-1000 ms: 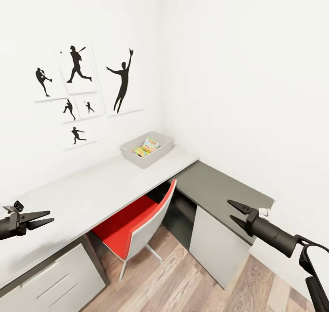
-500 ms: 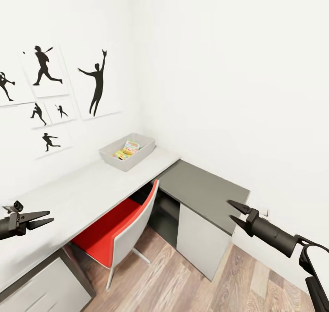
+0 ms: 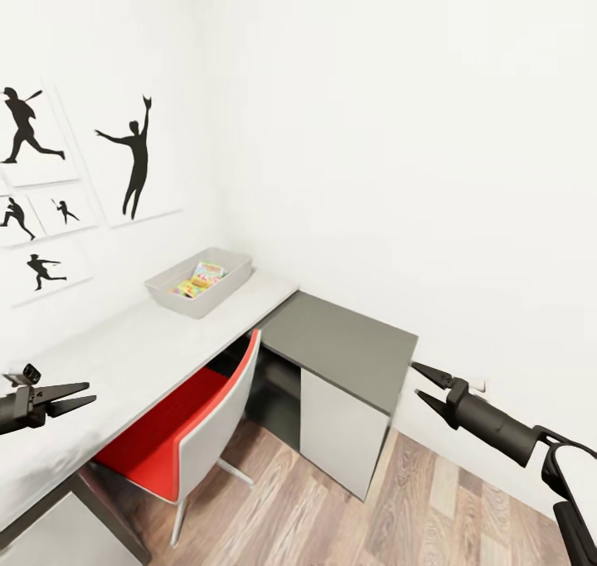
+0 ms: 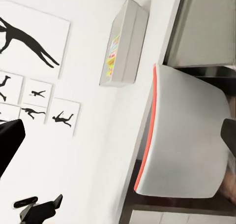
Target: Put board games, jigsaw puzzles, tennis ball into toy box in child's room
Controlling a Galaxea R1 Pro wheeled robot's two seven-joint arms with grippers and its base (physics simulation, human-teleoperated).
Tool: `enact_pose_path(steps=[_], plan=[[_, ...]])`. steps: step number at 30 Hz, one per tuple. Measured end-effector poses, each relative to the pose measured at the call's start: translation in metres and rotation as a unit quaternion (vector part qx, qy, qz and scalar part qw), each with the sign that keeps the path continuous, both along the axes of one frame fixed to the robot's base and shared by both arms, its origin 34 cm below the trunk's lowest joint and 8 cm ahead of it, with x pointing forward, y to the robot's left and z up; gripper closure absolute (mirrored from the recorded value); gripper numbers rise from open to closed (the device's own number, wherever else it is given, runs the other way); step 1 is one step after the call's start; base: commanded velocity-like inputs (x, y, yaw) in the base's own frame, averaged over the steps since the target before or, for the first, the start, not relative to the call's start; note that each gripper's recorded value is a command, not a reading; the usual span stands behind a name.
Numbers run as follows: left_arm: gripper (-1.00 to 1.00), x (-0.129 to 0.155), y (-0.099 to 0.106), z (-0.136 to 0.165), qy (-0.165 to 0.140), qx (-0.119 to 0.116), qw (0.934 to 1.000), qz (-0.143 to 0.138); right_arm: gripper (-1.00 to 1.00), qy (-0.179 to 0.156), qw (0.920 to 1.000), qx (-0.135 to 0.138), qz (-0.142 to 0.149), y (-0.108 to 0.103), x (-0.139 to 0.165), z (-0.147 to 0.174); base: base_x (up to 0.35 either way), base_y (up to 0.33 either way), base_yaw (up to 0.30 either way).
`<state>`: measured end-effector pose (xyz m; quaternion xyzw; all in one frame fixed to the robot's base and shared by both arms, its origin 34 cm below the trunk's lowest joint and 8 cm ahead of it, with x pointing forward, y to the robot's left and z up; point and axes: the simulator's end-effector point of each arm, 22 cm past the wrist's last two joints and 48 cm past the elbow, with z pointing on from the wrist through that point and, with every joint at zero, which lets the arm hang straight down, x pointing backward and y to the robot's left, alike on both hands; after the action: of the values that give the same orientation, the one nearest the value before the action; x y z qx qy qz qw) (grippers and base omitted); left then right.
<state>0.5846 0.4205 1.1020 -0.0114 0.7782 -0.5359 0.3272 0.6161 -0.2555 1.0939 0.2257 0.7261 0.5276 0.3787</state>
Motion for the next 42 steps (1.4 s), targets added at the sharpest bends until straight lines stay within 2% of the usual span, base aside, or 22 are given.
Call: enact_pose_path(steps=[10,32,42], plan=[[-1.00,-0.001,0.001,0.006,-0.006,0.001,1.0000,0.000,-1.00,-0.011,0.9999,0.000,-0.009,-0.003,0.001,0.008,-0.231,0.000,-0.219],[-1.00,-0.006,0.004,0.018,-0.017,0.003,0.9998,0.003,-1.00,-0.022,0.9997,-0.005,-0.013,-0.005,-0.001,0.019,-0.021,0.000,-0.219],[-1.00,-0.007,0.004,0.024,-0.023,0.003,0.9997,0.003,-1.00,-0.024,0.9994,-0.019,-0.015,-0.006,-0.001,0.020,-0.275,0.000,-0.220]])
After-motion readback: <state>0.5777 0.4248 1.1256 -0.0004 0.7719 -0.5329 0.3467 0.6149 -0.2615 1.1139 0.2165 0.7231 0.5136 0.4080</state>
